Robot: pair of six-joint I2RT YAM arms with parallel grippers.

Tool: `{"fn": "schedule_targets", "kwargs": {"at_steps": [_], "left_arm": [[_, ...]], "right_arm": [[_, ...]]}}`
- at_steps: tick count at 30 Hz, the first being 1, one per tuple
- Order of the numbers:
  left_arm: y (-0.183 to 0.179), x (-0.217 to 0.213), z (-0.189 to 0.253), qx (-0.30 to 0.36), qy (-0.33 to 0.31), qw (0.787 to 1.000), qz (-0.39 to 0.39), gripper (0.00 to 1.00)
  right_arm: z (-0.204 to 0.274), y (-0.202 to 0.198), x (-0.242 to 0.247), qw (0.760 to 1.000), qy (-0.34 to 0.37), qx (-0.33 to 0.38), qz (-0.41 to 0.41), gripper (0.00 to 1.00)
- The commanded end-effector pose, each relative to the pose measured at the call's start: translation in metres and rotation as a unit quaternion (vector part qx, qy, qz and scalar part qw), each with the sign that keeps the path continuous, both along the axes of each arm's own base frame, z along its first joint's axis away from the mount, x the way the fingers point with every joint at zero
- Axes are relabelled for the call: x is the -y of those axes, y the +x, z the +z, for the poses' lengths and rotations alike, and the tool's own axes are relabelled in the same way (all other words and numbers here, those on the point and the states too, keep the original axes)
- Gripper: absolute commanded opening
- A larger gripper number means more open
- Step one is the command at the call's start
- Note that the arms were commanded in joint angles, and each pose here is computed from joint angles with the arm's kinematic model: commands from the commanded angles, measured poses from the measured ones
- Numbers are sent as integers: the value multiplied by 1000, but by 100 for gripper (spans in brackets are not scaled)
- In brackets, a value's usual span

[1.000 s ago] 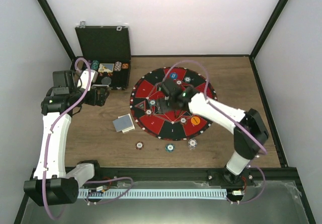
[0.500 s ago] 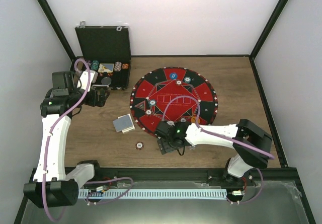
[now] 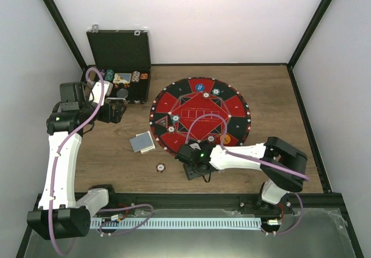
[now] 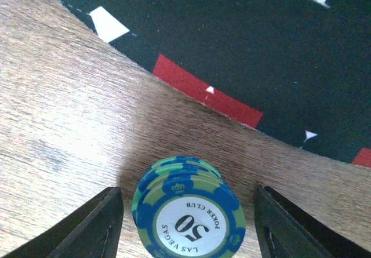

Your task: Distribute texas hold em gaming equipment

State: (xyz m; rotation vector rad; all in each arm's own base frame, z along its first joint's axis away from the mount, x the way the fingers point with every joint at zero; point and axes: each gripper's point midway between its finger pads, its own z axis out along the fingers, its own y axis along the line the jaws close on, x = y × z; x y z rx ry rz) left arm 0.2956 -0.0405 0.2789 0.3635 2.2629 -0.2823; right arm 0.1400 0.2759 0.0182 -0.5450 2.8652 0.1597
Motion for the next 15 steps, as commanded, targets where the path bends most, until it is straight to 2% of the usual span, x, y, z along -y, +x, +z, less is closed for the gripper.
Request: {"fn": "schedule_targets", "kwargs": {"at_steps": [1,10,15], "left_arm": [[-2,1,9,9,-4,1000,-2,100],[-3,1,5,5,-7,1000,-3,100],[-3,1,2,2,-7,1000,-1,100]], "right_arm": [[-8,-2,-7,1000,-2,-5,0,60],[5,3,-13,1000,0,5,7,59],[4,2,-8,1000,-4,5,7,52]]}}
